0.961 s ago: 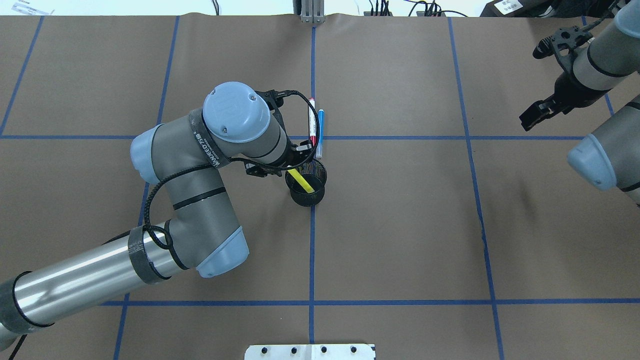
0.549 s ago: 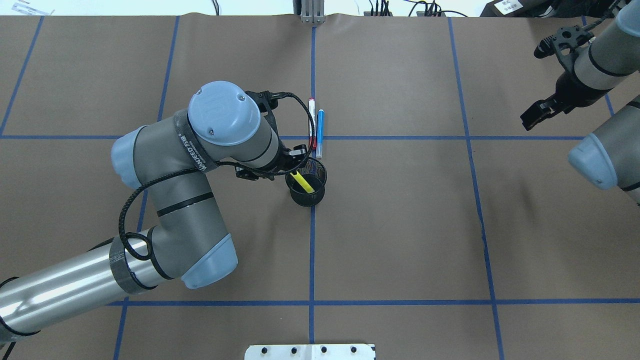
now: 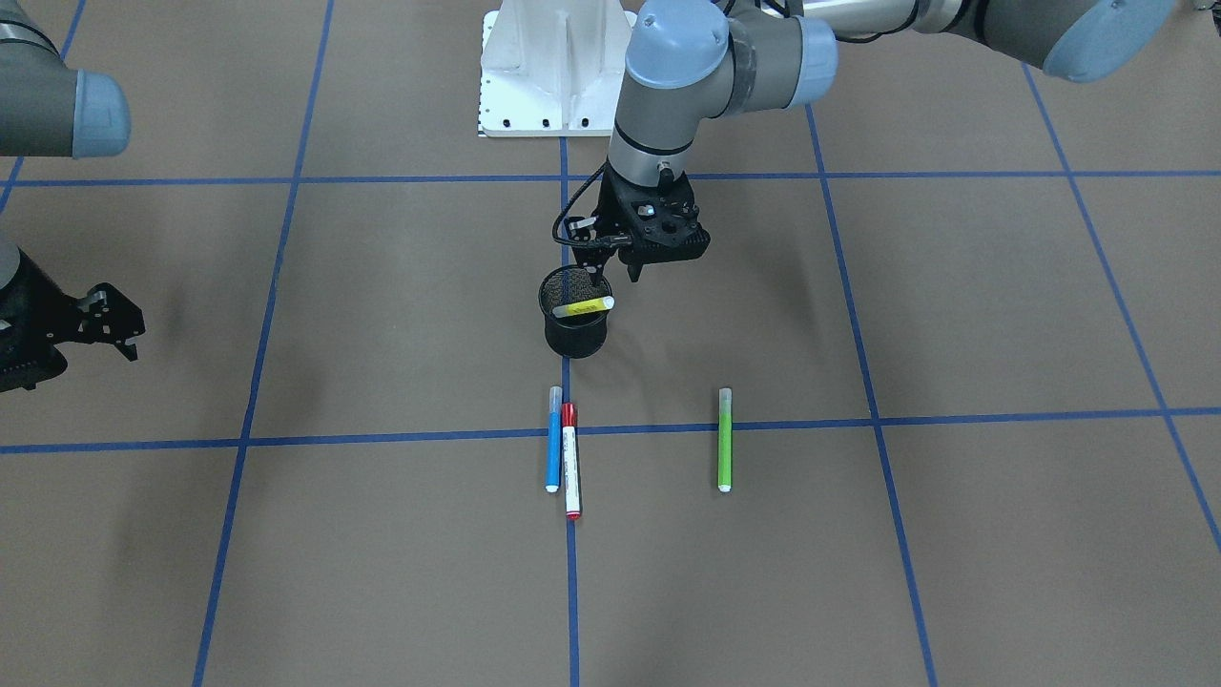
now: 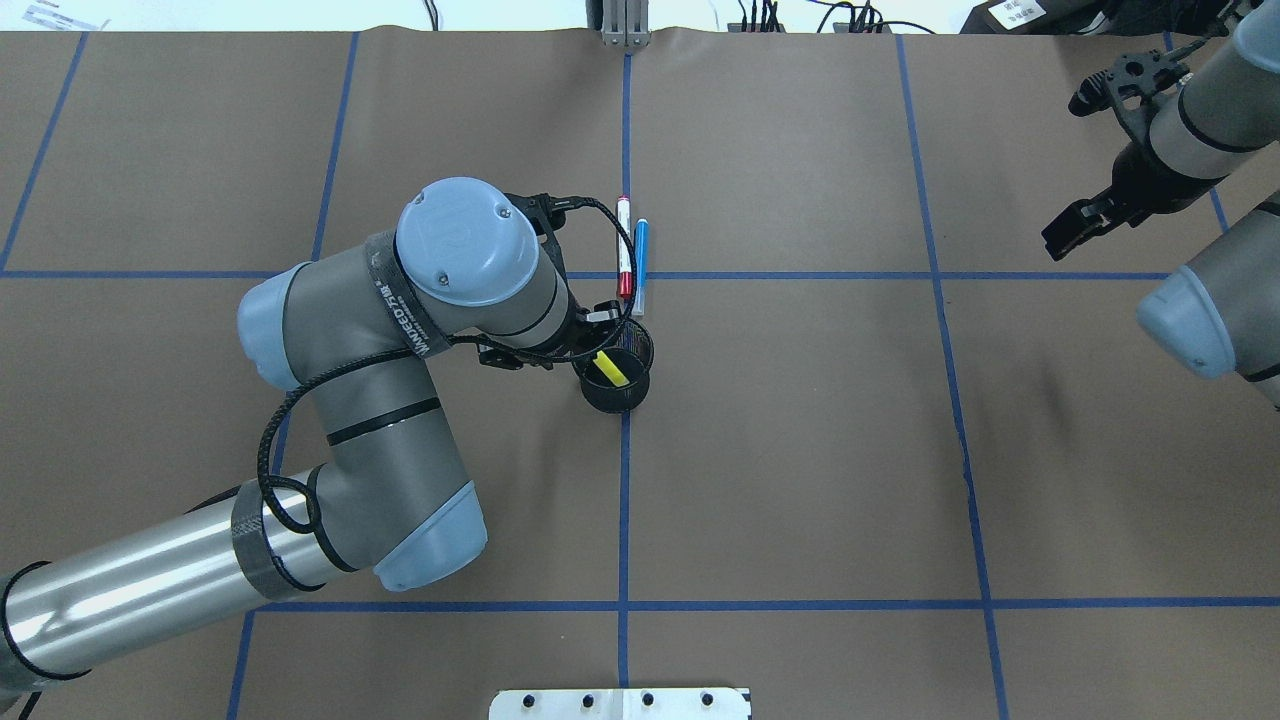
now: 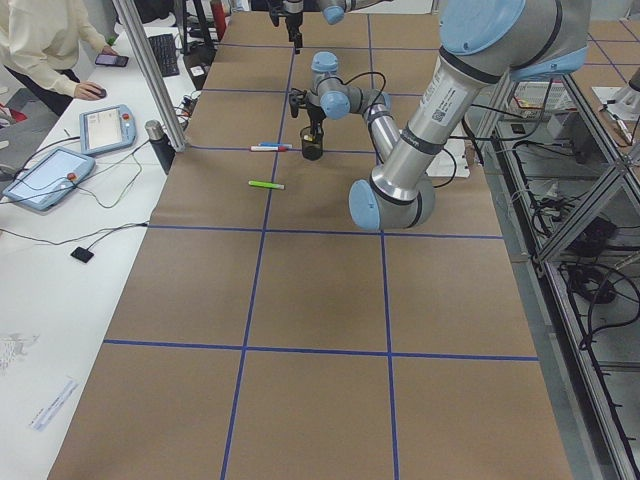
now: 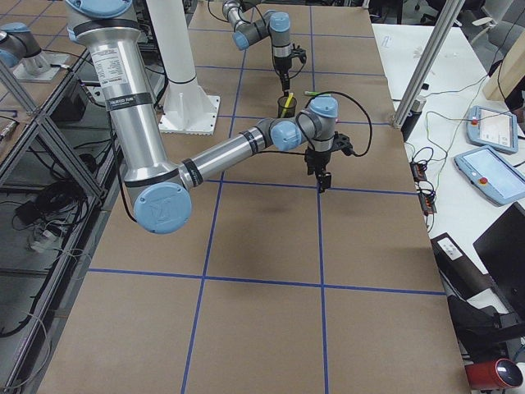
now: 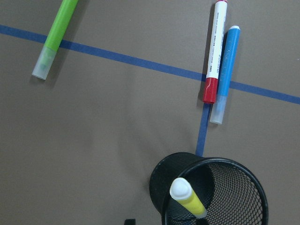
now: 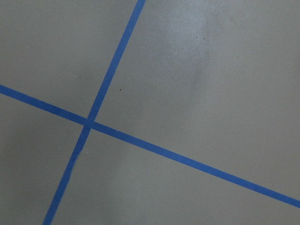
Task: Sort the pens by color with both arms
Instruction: 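Lower the left gripper onto the yellow highlighter in the cup, then grasp the yellow highlighter with the left gripper and lift it out, then set the yellow highlighter down beside the green highlighter with the left gripper, then raise the left gripper away from the highlighters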
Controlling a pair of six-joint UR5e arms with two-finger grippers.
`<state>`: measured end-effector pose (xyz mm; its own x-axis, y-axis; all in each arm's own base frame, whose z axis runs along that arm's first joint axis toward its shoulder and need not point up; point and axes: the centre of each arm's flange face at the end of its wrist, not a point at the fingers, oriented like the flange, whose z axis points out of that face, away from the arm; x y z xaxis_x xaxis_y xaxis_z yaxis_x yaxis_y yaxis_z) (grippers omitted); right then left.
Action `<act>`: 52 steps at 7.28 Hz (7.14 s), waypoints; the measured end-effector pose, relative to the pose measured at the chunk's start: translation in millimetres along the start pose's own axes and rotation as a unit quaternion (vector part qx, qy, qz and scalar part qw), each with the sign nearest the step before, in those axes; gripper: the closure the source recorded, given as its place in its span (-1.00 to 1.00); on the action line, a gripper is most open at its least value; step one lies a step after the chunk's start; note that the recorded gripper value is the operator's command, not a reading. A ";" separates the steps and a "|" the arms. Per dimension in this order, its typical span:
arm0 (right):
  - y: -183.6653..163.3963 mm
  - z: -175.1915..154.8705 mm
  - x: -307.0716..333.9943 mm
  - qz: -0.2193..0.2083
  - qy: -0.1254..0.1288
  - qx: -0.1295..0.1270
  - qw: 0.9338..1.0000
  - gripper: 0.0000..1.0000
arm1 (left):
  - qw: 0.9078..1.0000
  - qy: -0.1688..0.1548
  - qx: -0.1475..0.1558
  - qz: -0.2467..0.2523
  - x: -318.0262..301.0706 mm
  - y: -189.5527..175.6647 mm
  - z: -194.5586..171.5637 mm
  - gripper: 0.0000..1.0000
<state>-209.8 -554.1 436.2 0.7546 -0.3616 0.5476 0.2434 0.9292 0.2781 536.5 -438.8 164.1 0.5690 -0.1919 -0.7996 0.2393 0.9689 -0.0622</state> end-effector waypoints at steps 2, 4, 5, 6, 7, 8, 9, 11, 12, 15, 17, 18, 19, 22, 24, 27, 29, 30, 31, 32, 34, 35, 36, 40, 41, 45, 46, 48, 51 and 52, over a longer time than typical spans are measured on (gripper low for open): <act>-0.4 -0.4 0.7 0.001 0.000 0.000 1.000 -0.98 | 1.000 0.002 0.003 0.001 7.1 -0.7 0.2 -0.05; -0.7 -0.9 1.0 0.001 0.000 0.001 1.000 -0.98 | 1.000 0.000 0.011 0.003 9.1 -3.3 2.4 -0.03; -0.8 -1.1 1.3 0.001 0.000 0.001 1.000 -0.98 | 1.000 -0.002 0.016 0.006 8.5 -5.2 3.9 0.00; -0.9 -1.4 1.7 0.001 0.000 0.001 1.000 -0.98 | 1.000 -0.004 0.020 0.009 8.0 -7.0 4.4 0.05; -0.9 -1.5 2.0 0.002 0.001 0.001 1.000 -0.98 | 1.000 -0.004 0.024 0.011 7.9 -8.2 4.6 0.05; -0.9 -1.5 2.3 0.002 0.001 0.001 1.000 -0.98 | 1.000 -0.005 0.027 0.011 8.0 -9.4 4.9 0.10; -0.9 -1.4 2.5 0.002 0.001 0.001 1.000 -0.98 | 0.999 -0.006 0.030 0.011 7.9 -10.6 5.6 0.18; -1.0 -1.5 2.9 0.002 0.001 0.001 1.000 -0.98 | 0.999 -0.007 0.033 0.011 7.8 -11.7 6.2 0.45; -1.0 -1.7 3.5 0.003 0.001 0.001 1.000 -0.98 | 0.999 -0.008 0.033 0.010 7.7 -11.8 6.5 0.60; -1.1 -2.2 4.8 0.004 0.001 0.002 1.000 -0.98 | 0.999 -0.007 0.034 0.010 9.3 -11.8 4.7 1.00; -1.3 -1.5 6.7 0.005 0.002 0.001 1.000 -0.98 | 0.999 0.002 0.037 0.010 14.8 -12.3 -11.7 1.00; -1.5 -1.4 7.6 0.005 0.002 0.001 1.000 -0.98 | 0.999 0.005 0.039 0.010 14.8 -12.2 -35.7 1.00; -1.9 -1.9 7.8 0.003 0.003 0.001 1.000 -0.98 | 0.999 0.004 0.042 0.013 12.4 -9.5 -68.6 1.00; -2.6 -2.2 7.5 0.003 0.003 0.000 1.000 -0.98 | 0.998 -0.011 0.043 0.052 -22.0 -49.6 -152.1 1.00; -2.4 -1.3 7.7 0.004 0.003 -0.001 1.000 -0.98 | 0.993 -0.048 0.016 0.102 -48.1 -99.3 -146.8 1.00; -1.5 3.1 10.7 0.006 0.005 -0.006 1.000 -0.98 | 0.981 -0.098 -0.043 0.160 -74.8 -148.1 -91.9 1.00; -0.9 4.2 11.8 0.007 0.004 -0.007 1.000 -0.98 | 0.972 -0.130 -0.067 0.182 -97.7 -183.9 -56.6 1.00; -0.2 4.6 12.2 0.008 0.003 -0.008 1.000 -0.98 | 0.970 -0.139 -0.071 0.185 -109.8 -202.4 -43.2 1.00; 0.4 4.9 12.5 0.008 0.002 -0.009 1.000 -0.98 | 0.970 -0.142 -0.071 0.181 -116.8 -215.2 -29.9 1.00; 0.5 4.6 12.4 0.007 0.002 -0.009 1.000 -0.98 | 0.972 -0.140 -0.068 0.173 -117.8 -224.9 -17.5 1.00; 1.1 4.7 12.6 0.007 0.002 -0.009 1.000 -0.98 | 0.976 -0.134 -0.060 0.158 -113.0 -234.2 -5.7 1.00; 1.2 4.9 12.7 0.008 0.002 -0.009 1.000 -0.98 | 0.978 -0.133 -0.058 0.152 -109.8 -233.6 -3.7 1.00; 1.3 5.1 12.9 0.008 0.002 -0.009 1.000 -0.98 | 0.979 -0.131 -0.059 0.147 -106.7 -230.0 -0.4 1.00; 1.4 5.5 13.2 0.009 0.002 -0.010 1.000 -0.98 | 0.980 -0.126 -0.062 0.144 -102.7 -215.1 15.2 1.00; 1.4 5.4 13.1 0.009 0.002 -0.009 1.000 -0.98 | 0.979 -0.126 -0.062 0.145 -102.2 -213.8 16.6 1.00; 1.2 5.2 13.0 0.008 0.002 -0.009 1.000 -0.98 | 0.979 -0.126 -0.064 0.146 -102.9 -213.6 18.0 -0.11; 1.0 5.0 12.8 0.008 0.002 -0.009 1.000 -0.98 | 0.979 -0.126 -0.063 0.147 -103.0 -213.9 17.7 -0.25; 0.8 5.2 12.3 0.008 0.002 -0.009 1.000 -0.98 | 0.979 -0.126 -0.063 0.149 -102.8 -213.9 17.2 -0.32; 2.1 4.0 18.5 0.013 0.003 -0.009 1.000 -0.98 | 0.980 -0.120 -0.060 0.149 -99.0 -214.2 6.7 -0.87; 5.4 4.4 39.9 0.027 0.005 -0.011 1.000 -0.97 | 0.982 -0.111 -0.052 0.147 -107.6 -219.5 -13.6 -0.97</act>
<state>-181.1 -563.8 463.0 0.7724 -0.3106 0.5540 0.2163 0.9488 0.2303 412.1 -628.7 255.7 0.7615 0.0797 -0.6433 -0.0353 0.9960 0.0816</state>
